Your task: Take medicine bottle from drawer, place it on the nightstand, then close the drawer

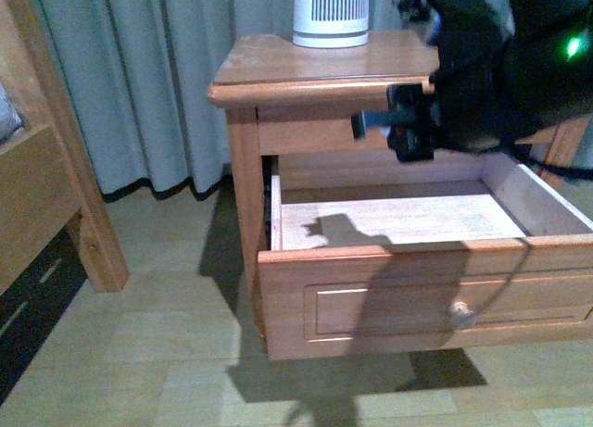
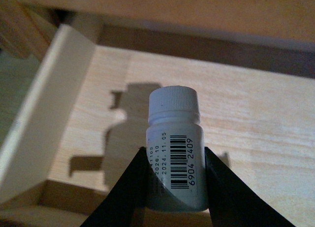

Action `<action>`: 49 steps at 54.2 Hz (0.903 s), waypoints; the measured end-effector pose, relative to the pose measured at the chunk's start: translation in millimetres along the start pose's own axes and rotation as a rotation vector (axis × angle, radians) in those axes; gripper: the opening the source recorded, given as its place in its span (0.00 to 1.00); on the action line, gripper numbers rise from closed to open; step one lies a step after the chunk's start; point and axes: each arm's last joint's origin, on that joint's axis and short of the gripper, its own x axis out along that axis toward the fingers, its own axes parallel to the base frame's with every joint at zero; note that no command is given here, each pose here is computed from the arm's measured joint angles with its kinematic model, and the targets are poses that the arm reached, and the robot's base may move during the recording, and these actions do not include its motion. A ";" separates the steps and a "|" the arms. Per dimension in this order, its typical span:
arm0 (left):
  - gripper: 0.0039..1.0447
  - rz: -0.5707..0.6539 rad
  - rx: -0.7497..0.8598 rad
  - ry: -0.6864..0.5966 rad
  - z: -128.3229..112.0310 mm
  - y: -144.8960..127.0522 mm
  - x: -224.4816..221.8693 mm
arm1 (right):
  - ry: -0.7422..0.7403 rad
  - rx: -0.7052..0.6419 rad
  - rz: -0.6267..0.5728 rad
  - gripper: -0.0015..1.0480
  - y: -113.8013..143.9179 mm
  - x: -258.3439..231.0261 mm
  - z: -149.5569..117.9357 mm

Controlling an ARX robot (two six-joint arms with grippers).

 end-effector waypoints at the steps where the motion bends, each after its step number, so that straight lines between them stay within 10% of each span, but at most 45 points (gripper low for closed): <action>1: 0.94 0.000 0.000 0.000 0.0 0.0 0.0 | -0.015 0.002 0.005 0.28 0.3 -3.2 6.8; 14: 0.94 0.000 0.000 0.000 0.0 0.0 0.0 | -0.209 0.011 -0.039 0.28 -23.1 -8.0 120.1; 28: 0.94 0.000 0.000 0.000 0.0 0.0 0.0 | -0.162 -0.068 -0.155 0.29 -57.0 74.9 138.6; 49: 0.94 0.000 0.000 0.000 0.0 0.0 0.0 | -0.237 -0.074 -0.139 0.88 -52.3 70.2 141.0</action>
